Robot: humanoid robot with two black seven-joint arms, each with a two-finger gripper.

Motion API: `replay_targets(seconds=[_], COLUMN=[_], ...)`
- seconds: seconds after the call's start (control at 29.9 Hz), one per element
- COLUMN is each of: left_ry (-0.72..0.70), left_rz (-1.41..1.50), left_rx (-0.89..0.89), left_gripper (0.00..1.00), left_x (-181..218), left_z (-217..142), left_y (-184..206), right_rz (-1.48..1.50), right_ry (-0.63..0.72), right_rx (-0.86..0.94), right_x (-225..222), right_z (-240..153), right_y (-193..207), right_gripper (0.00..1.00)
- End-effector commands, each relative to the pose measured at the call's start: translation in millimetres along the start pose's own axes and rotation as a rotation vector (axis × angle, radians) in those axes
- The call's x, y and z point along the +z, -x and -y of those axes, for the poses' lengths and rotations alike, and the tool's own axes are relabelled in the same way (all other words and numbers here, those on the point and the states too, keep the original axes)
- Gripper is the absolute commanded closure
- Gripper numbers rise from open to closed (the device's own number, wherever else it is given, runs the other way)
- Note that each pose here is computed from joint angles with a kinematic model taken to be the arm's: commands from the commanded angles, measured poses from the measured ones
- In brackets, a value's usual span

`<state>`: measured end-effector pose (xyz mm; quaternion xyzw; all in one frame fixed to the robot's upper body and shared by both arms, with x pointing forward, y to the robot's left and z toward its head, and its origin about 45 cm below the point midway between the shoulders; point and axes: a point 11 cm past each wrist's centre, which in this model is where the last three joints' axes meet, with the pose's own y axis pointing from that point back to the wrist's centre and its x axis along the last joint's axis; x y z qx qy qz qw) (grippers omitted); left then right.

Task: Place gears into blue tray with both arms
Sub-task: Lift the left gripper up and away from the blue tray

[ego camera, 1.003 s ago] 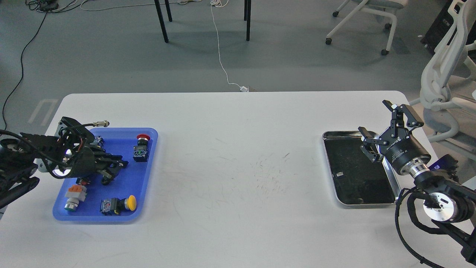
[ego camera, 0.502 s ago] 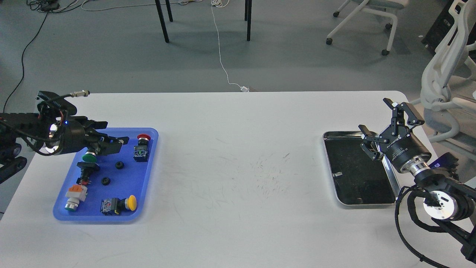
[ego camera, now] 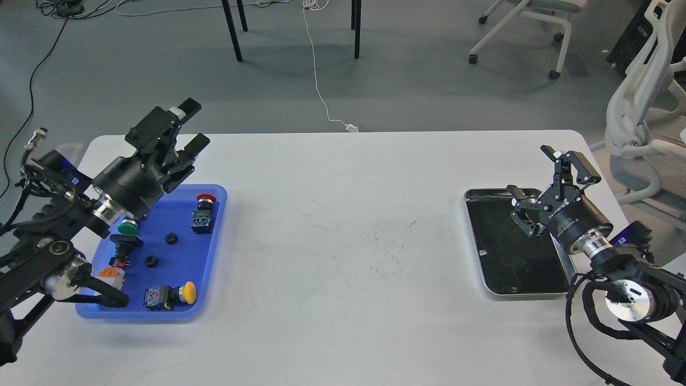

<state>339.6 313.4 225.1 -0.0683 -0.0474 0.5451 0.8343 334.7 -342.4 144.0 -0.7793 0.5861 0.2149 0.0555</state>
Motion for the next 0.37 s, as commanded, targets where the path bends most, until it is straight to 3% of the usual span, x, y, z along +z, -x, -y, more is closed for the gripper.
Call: replay_targets(seconds=[0.0, 0.33], left_ry=[-0.064, -0.102], left_rz=[-0.131, -0.267], left_rx=[0.09, 0.189], left_gripper=[0.02, 0.02], left_x=[-28, -59], left_z=[-8, -16], left_y=[9, 12], right_rz=[-0.018, 0.008], right_ry=[0.032, -0.071], right_rx=[-0.01, 0.009], right_x=[4, -25], right_z=[-6, 1], right_y=[0, -4], right_gripper=[0.02, 0.01])
